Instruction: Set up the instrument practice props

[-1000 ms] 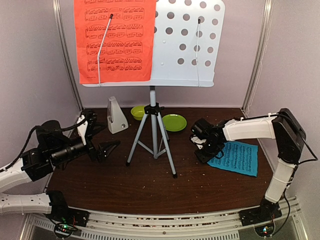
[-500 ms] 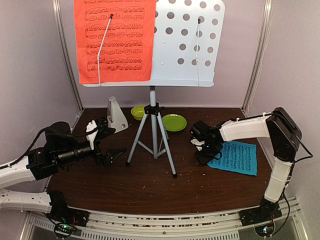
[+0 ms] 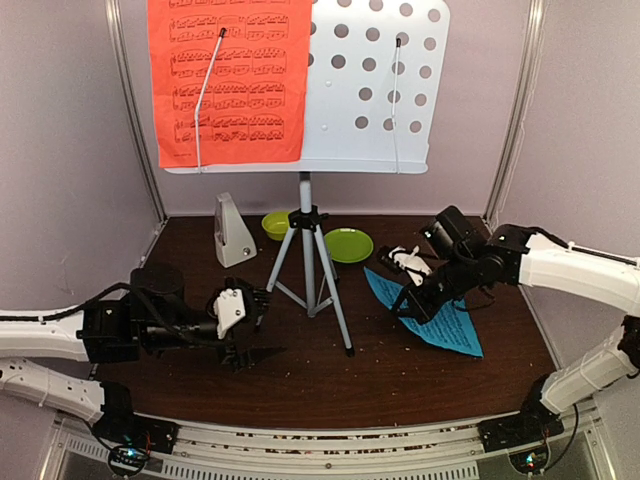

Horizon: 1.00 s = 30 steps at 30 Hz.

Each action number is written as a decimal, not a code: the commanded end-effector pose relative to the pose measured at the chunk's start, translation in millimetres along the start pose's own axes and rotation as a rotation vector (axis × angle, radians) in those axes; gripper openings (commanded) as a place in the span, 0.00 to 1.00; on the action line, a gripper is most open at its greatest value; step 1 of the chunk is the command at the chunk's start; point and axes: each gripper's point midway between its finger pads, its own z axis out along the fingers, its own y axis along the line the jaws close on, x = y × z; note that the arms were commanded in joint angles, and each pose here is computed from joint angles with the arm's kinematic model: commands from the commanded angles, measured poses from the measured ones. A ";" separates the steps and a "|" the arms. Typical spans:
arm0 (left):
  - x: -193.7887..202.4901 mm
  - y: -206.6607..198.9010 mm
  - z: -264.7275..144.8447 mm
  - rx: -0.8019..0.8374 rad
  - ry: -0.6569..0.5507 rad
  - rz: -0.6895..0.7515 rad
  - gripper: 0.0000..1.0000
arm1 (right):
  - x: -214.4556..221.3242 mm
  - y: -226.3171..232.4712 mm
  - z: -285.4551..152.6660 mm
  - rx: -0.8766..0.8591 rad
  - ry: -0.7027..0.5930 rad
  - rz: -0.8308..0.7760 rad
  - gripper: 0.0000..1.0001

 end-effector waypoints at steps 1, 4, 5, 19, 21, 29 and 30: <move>-41.3 -5.0 13.2 0.028 -0.109 0.117 0.91 | 28.0 62.2 -18.7 -0.213 0.029 -0.094 0.00; -48.6 -14.4 29.8 0.070 -0.105 0.167 0.92 | 35.8 90.4 -37.4 -0.269 0.021 -0.163 0.00; -52.0 -17.4 35.0 0.085 -0.106 0.182 0.92 | 37.9 97.3 -43.4 -0.282 0.021 -0.178 0.00; -95.0 -84.6 88.3 0.381 -0.193 0.320 0.90 | 43.6 149.2 -105.8 -0.373 -0.039 -0.310 0.00; -98.3 -95.3 91.6 0.434 -0.199 0.307 0.87 | 43.0 149.3 -108.9 -0.363 -0.043 -0.316 0.00; -107.4 -107.3 97.3 0.486 -0.204 0.237 0.30 | 28.2 150.6 -126.1 -0.351 -0.158 -0.337 0.00; -109.8 -105.2 96.4 0.476 -0.208 0.221 0.21 | 24.0 150.3 -128.6 -0.348 -0.193 -0.336 0.00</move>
